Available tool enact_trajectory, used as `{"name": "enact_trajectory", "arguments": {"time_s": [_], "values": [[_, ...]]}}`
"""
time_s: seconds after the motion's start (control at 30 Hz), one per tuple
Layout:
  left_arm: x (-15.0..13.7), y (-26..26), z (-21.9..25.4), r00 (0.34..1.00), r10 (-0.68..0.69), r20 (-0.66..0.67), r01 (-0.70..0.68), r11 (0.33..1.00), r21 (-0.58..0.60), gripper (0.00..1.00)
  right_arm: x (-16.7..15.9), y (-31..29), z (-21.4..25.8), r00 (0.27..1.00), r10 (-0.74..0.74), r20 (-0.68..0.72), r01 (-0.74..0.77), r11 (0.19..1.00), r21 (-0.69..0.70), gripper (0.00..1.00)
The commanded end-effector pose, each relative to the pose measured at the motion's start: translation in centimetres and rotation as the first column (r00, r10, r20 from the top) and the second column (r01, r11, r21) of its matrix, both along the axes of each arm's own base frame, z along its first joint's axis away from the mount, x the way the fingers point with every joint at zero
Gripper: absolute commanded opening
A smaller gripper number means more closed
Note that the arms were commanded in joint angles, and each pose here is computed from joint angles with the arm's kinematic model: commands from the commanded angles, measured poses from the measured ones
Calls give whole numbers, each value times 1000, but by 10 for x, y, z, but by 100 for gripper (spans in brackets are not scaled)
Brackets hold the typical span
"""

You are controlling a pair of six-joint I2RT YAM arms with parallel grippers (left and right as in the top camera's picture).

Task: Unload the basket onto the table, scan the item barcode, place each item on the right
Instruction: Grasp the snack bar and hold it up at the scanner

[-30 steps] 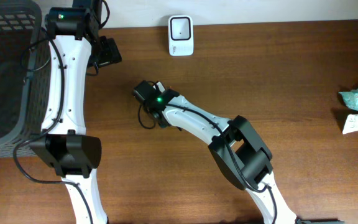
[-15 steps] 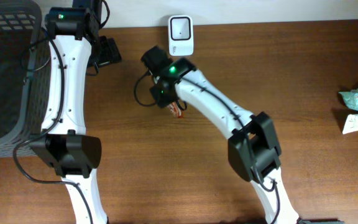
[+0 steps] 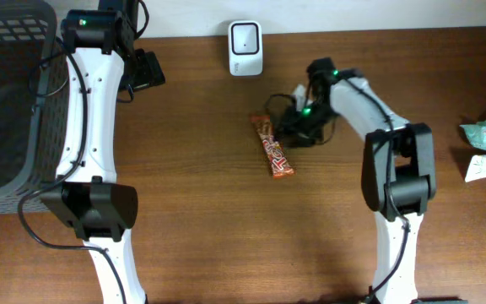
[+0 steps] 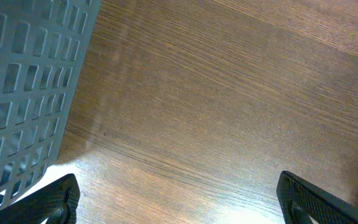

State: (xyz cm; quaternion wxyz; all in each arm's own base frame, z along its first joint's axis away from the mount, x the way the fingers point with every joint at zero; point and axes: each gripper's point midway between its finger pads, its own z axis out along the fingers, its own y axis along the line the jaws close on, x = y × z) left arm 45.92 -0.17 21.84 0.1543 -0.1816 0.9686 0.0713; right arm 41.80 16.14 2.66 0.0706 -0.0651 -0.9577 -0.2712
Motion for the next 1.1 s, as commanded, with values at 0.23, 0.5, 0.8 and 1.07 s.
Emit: {"name": "enact_trajectory", "arguments": {"time_s": [0.23, 0.5, 0.8, 1.07], "values": [[-1, 1, 6, 1000, -7, 14, 7, 1000, 11, 99, 16, 13, 76, 887, 417, 197, -293, 839, -458, 58], [-1, 1, 6, 1000, -7, 14, 7, 1000, 11, 99, 4, 30, -11, 864, 472, 178, -284, 747, -602, 62], [-1, 1, 6, 1000, -7, 14, 7, 1000, 11, 99, 43, 47, 21, 829, 448, 334, -194, 791, -580, 4], [-1, 1, 6, 1000, -7, 14, 7, 1000, 11, 99, 193, 85, 178, 400, 221, 890, 199, 926, -320, 4]]}}
